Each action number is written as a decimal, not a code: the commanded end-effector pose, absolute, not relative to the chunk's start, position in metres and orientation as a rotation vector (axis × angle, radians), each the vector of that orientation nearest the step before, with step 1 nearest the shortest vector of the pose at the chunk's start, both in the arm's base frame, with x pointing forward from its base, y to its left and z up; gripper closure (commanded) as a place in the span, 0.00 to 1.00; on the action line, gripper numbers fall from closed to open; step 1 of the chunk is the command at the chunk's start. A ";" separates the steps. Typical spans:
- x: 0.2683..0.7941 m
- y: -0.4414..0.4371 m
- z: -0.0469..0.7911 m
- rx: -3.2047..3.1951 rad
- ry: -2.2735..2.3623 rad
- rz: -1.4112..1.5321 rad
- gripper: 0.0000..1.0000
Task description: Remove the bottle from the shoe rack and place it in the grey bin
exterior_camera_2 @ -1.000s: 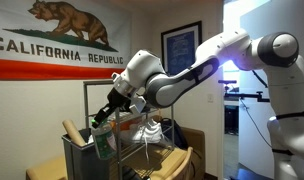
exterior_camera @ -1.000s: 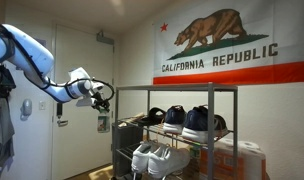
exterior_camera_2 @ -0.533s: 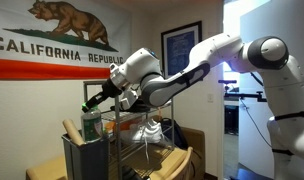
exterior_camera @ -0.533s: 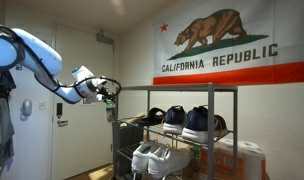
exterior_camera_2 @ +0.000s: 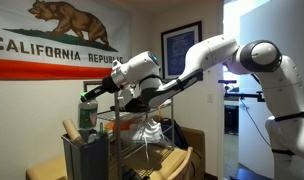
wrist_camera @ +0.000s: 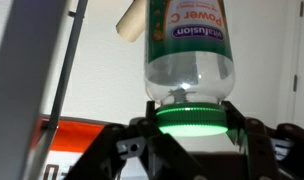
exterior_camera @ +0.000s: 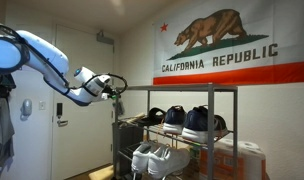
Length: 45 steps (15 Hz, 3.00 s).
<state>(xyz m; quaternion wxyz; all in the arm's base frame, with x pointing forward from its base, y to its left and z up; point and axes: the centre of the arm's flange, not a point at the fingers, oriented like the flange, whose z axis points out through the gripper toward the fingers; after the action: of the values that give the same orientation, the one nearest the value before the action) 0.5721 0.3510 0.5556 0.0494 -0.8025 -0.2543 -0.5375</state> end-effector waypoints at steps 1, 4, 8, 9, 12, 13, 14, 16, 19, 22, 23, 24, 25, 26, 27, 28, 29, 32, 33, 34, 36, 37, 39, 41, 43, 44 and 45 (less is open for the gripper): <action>0.578 0.359 0.535 -2.412 -0.755 -1.673 0.10; 0.581 0.359 0.522 -2.431 -0.741 -1.663 0.00; 0.584 0.359 0.516 -2.447 -0.725 -1.660 0.00; 0.585 0.358 0.516 -2.453 -0.717 -1.656 0.00; 0.586 0.353 0.518 -2.472 -0.713 -1.647 0.00; 0.587 0.350 0.520 -2.493 -0.718 -1.616 0.00; 0.587 0.347 0.522 -2.511 -0.716 -1.595 0.00; 0.586 0.341 0.525 -2.565 -0.698 -1.531 0.00; 0.584 0.335 0.527 -2.638 -0.682 -1.435 0.00; 0.579 0.332 0.539 -2.708 -0.673 -1.312 0.00; 0.576 0.331 0.541 -2.726 -0.671 -1.278 0.00; 0.572 0.330 0.549 -2.744 -0.679 -1.231 0.00; 0.569 0.328 0.556 -2.759 -0.679 -1.183 0.00; 0.567 0.327 0.561 -2.771 -0.683 -1.139 0.00; 0.565 0.325 0.567 -2.781 -0.691 -1.086 0.00; 0.562 0.322 0.573 -2.797 -0.698 -1.027 0.00; 0.559 0.321 0.578 -2.811 -0.704 -0.968 0.00; 0.548 0.312 0.588 -2.866 -0.726 -0.780 0.00; 0.544 0.308 0.589 -2.888 -0.729 -0.718 0.00; 0.542 0.301 0.589 -2.920 -0.728 -0.658 0.00; 0.540 0.281 0.590 -2.985 -0.695 -0.550 0.00; 0.539 0.269 0.589 -3.020 -0.662 -0.508 0.00; 0.537 0.244 0.586 -3.072 -0.596 -0.454 0.00; 0.536 0.219 0.585 -3.102 -0.517 -0.419 0.00; 0.535 0.194 0.583 -3.117 -0.450 -0.385 0.00; 0.534 0.182 0.581 -3.120 -0.413 -0.370 0.00; 0.535 0.170 0.579 -3.120 -0.377 -0.350 0.00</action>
<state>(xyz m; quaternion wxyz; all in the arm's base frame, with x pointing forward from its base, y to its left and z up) 0.5503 0.2029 0.5816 -0.0214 -0.9809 -0.1449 -0.1277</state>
